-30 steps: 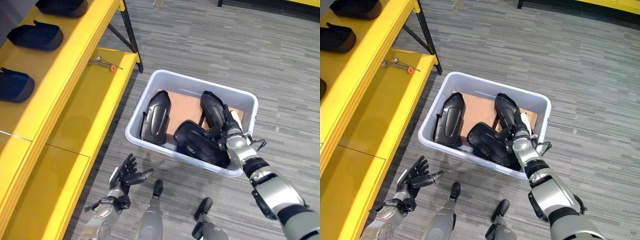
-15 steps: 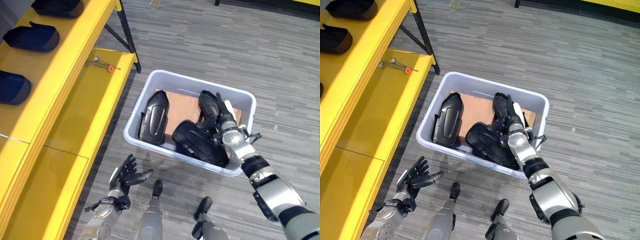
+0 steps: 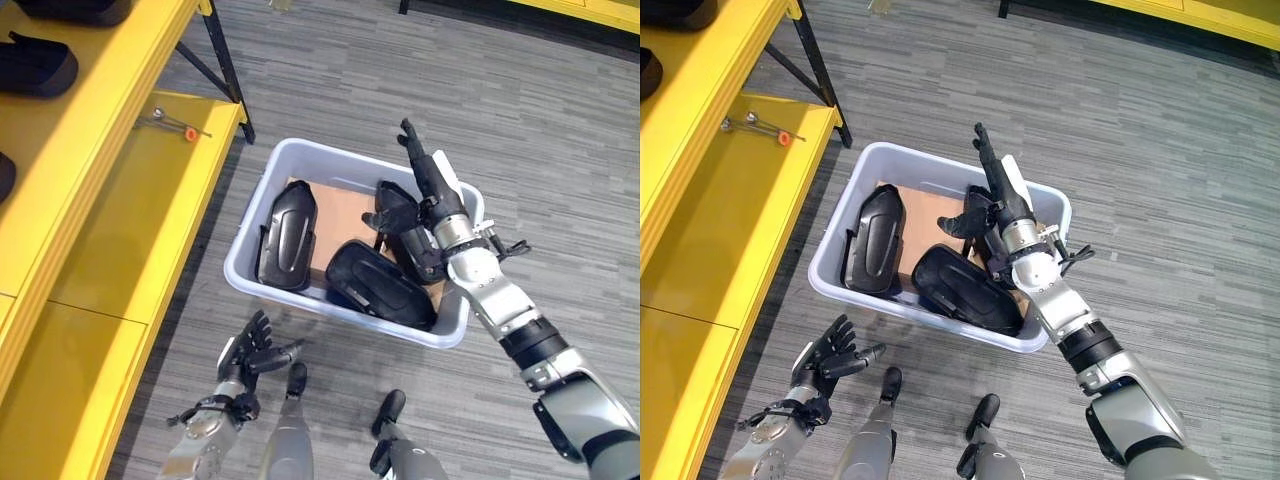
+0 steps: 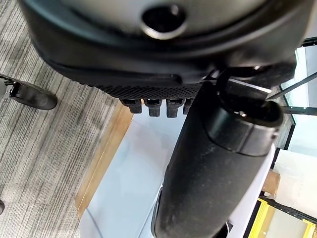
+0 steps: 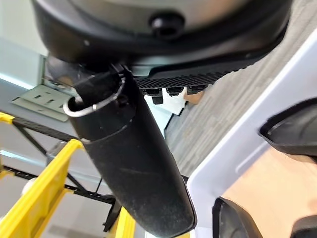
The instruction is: Move parts from the plastic box to the shelf.
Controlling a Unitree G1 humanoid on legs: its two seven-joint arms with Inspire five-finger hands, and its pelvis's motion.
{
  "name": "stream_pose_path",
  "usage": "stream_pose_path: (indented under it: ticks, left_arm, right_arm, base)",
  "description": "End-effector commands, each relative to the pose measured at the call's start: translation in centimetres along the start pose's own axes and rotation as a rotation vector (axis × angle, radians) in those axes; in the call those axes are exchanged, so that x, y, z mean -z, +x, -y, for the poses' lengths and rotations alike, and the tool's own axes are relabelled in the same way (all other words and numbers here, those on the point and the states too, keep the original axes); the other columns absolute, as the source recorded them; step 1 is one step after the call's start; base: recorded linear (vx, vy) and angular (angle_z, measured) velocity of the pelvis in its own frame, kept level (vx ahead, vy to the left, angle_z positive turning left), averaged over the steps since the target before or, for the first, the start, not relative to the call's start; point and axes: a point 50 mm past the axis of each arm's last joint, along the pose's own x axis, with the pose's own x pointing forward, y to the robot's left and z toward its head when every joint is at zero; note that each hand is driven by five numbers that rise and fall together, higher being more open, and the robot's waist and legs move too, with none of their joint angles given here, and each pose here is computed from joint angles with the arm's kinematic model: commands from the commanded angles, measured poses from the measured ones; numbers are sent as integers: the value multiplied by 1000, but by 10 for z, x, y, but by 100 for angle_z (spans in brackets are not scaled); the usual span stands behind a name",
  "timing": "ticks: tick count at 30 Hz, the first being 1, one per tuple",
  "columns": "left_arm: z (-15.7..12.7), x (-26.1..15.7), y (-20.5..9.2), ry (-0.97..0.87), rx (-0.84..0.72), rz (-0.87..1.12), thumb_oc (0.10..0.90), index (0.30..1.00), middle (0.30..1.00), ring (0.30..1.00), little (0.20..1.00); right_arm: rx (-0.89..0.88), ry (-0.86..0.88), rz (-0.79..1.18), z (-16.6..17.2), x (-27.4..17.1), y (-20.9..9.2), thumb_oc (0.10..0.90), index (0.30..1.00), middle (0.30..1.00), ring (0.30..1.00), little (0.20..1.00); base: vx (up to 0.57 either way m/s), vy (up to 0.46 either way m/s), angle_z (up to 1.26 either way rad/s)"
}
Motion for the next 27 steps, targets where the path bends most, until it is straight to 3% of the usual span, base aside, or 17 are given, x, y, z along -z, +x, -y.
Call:
stream_pose_path:
  ticks: [1,4,12,22,27]
  left_arm:
    - [-3,-25,-1,-12,10,128,900,1000,1000,1000,1000]
    - [-6,-25,-4,1,6,135,900,1000,1000,1000,1000]
    - [-9,-33,-5,69,36,170,900,1000,1000,1000,1000]
    - [-2,-43,2,84,57,207,900,1000,1000,1000,1000]
    - [1,-47,5,83,57,224,900,1000,1000,1000,1000]
  right_arm:
    - [76,7,306,27,-59,8,900,1000,1000,1000,1000]
    - [113,-156,330,43,-63,6,900,1000,1000,1000,1000]
    - [52,-835,311,85,-68,9,900,1000,1000,1000,1000]
    - [-71,-1116,178,92,-50,25,900,1000,1000,1000,1000]
    - [-84,-1161,153,91,-44,28,900,1000,1000,1000,1000]
  base:
    - [0,0,0]
    - [0,-17,-5]
    - [-13,-17,-4]
    - [-4,-10,0]
    - [0,0,0]
